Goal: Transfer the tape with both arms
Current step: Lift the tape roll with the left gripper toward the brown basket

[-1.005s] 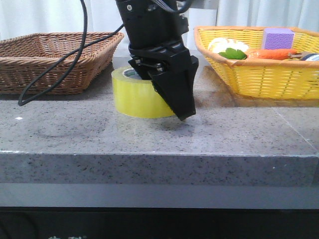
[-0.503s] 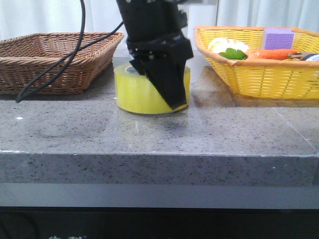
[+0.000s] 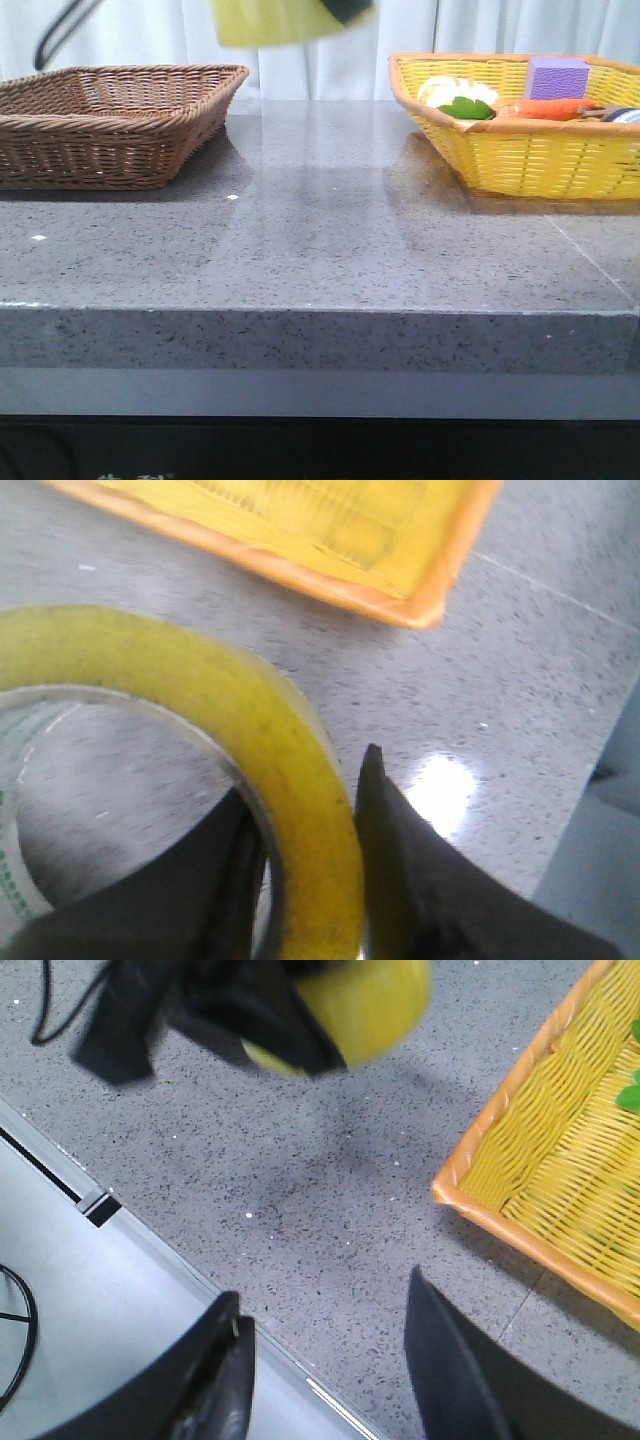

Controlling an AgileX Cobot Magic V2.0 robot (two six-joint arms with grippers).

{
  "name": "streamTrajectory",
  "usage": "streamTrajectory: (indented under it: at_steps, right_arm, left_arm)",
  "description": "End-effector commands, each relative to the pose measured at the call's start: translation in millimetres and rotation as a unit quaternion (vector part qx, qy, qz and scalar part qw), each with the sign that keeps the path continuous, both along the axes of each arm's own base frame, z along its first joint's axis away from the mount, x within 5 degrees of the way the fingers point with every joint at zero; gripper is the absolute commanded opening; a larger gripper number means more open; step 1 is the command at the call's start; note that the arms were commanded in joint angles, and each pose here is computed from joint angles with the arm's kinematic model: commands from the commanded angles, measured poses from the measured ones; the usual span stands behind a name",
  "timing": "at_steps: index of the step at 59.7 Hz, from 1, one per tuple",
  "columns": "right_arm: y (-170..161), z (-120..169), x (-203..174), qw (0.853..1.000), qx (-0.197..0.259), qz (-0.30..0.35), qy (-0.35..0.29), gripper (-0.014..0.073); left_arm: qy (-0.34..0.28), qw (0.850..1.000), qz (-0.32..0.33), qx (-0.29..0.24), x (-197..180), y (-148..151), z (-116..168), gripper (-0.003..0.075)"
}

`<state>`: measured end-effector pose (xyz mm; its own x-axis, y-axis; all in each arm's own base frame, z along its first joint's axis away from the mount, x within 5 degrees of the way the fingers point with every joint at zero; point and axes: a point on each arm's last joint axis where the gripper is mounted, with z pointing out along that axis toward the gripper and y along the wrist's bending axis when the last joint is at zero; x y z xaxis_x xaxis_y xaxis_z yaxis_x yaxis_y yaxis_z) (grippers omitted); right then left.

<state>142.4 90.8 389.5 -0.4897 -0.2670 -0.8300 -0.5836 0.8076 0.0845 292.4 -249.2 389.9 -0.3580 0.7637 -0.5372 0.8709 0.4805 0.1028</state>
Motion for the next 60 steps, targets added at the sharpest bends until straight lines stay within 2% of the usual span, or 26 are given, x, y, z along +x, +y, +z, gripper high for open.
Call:
streamTrajectory:
  at_steps: [1,12,23,32,39,60]
  right_arm:
    - [-0.5,14.1,1.7,0.999,0.028,-0.008,-0.038,0.0382]
    - [-0.5,14.1,1.7,0.999,0.028,-0.008,-0.038,0.0382]
    - [-0.5,14.1,1.7,0.999,0.028,-0.008,-0.038,0.0382]
    - [-0.5,14.1,1.7,0.999,0.028,-0.008,-0.038,0.0382]
    - [-0.5,14.1,1.7,0.999,0.028,-0.008,-0.038,0.0382]
    - [-0.5,14.1,1.7,0.999,0.028,-0.008,-0.038,0.0382]
  left_arm:
    - [-0.057,0.995,0.050,-0.058,-2.4,31.4,44.7,0.0172]
    - [-0.052,0.986,0.148,-0.066,27.9,79.1,45.0,0.0172]
    - [-0.066,0.971,0.215,-0.075,59.7,114.4,36.6,0.0171]
    - [-0.085,0.964,0.238,-0.085,76.0,125.6,31.7,0.0171]
    - [-0.091,0.959,0.255,-0.082,95.4,132.8,17.2,0.0171]
    - [-0.038,0.959,0.276,-0.047,135.9,138.1,-42.9,0.0171]
